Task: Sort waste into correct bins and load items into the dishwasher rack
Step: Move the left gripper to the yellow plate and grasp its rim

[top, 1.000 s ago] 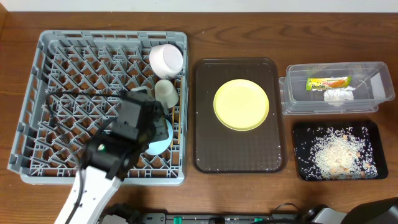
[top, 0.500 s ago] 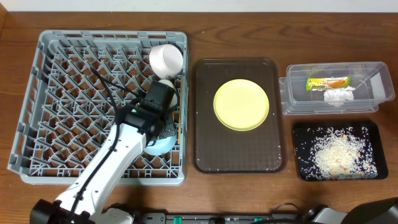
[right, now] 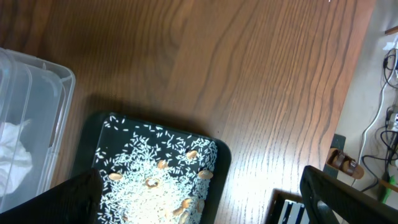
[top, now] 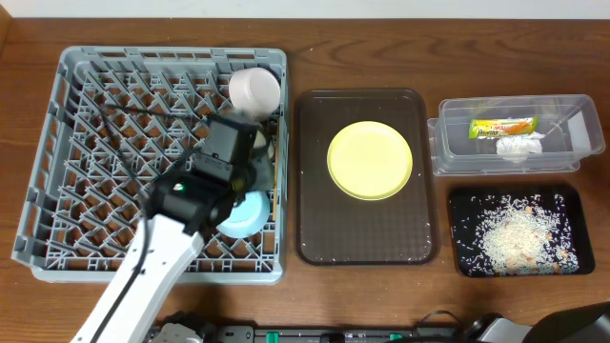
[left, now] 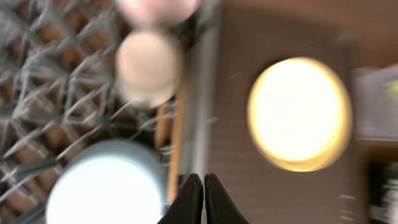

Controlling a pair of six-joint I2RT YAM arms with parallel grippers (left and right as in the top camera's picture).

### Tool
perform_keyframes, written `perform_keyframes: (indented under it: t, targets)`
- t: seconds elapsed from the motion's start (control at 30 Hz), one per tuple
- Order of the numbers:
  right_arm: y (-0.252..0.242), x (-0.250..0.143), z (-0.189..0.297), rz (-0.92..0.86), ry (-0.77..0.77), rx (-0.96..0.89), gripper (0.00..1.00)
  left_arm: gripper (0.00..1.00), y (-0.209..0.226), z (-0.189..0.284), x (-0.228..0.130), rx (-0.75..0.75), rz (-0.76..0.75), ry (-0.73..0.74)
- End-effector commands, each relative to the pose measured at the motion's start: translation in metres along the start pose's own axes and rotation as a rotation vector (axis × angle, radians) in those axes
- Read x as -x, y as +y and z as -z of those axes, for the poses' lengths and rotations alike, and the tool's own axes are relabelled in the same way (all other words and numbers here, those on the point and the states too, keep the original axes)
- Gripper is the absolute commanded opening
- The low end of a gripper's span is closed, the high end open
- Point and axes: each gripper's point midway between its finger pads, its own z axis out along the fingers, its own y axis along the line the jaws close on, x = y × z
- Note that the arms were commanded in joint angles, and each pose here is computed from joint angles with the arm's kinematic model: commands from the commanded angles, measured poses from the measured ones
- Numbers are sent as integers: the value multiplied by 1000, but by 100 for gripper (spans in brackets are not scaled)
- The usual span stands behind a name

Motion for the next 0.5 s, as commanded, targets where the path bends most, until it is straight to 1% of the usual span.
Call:
perform_keyframes:
  t: [0.0,0.07,0.17,0.2,0.27,0.37,0.4,0.47]
  targets:
    - [-4,2,2,-24,-10,-9,99,10,-29,11,13,-69,-30,21]
    - [-3,2,2,-23,-10,-9,99,12,-40,8,18,-63,-65,59]
    - [-3,2,2,-23,-10,-9,99,16,-56,-7,15,-28,-129,156]
    - [-3,2,2,-23,-10,-9,99,17,-62,-18,11,-14,-156,197]
    - [-3,2,2,-24,-10,-9,99,24,-72,-41,1,2,-193,254]
    - [-3,2,2,-23,-10,-9,99,37,-81,-83,-18,35,-234,319]
    - [-3,2,2,-23,-10,-9,99,40,-80,-96,-24,54,-247,336]
    - [-3,2,2,-24,-10,-9,99,40,-76,-122,-34,107,-269,359]
